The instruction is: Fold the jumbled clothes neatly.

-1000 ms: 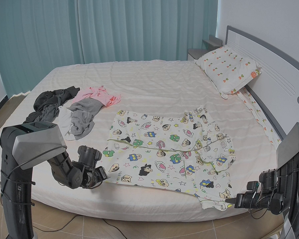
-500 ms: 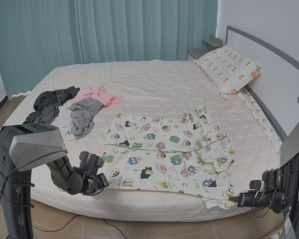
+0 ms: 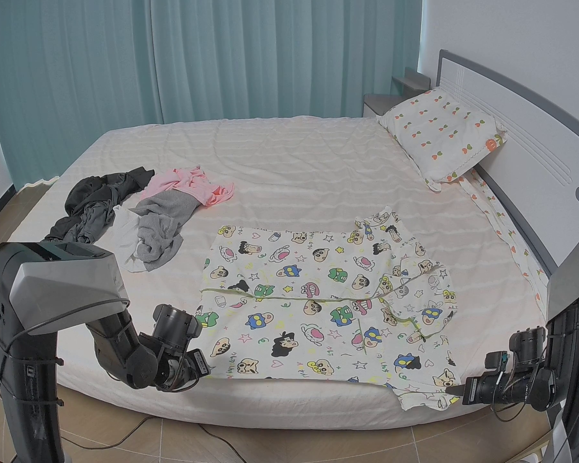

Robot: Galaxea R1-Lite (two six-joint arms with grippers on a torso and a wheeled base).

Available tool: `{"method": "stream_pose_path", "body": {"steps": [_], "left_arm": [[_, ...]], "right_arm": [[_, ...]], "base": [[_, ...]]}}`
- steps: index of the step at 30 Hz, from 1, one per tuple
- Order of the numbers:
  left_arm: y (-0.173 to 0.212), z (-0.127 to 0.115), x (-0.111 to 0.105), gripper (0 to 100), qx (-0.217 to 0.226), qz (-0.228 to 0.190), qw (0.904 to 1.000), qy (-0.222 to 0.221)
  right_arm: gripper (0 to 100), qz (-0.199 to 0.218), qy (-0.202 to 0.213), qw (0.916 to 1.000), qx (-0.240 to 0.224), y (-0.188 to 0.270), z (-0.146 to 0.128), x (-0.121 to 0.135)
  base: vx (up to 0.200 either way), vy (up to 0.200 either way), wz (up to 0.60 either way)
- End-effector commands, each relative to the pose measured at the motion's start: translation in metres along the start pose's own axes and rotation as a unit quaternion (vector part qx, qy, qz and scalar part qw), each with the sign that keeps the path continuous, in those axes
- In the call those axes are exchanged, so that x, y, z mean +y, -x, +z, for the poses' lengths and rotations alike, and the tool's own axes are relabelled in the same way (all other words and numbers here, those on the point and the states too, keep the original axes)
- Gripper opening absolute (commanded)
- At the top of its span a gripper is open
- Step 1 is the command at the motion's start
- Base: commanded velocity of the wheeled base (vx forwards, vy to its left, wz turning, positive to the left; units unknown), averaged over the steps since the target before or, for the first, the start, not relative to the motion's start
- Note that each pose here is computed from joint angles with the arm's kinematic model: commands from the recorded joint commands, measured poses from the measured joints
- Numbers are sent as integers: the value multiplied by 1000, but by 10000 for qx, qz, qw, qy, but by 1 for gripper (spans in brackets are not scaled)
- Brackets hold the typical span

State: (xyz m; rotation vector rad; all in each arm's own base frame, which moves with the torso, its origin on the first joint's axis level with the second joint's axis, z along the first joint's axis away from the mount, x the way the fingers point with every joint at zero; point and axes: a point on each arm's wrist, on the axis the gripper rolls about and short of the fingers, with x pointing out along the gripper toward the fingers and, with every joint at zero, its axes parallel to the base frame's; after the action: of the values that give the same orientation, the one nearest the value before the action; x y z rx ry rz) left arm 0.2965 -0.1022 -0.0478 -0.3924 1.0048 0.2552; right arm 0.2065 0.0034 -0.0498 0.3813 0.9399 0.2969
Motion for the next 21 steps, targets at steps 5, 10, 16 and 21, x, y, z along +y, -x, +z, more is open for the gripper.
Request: {"method": "stream_pose_path", "body": {"steps": [5, 10, 16, 21], "left_arm": [[6, -10, 1, 0, 109, 30, 9999, -42], [9, -12, 2, 0, 128, 38, 9999, -52], [17, -4, -4, 0, -49, -134, 9999, -7], [30, 14, -16, 0, -375, -440, 9983, 109]], "right_arm": [[0, -52, 12, 10000, 36, 7, -2, -1], [0, -76, 32, 9998, 158, 8, -4, -2], [0, 94, 197, 9996, -181, 12, 6, 3], [0, 340, 362, 9955, -811, 14, 21, 7]], "base": [[0, 0, 0], [0, 0, 0], [0, 0, 0], [0, 0, 0]]}}
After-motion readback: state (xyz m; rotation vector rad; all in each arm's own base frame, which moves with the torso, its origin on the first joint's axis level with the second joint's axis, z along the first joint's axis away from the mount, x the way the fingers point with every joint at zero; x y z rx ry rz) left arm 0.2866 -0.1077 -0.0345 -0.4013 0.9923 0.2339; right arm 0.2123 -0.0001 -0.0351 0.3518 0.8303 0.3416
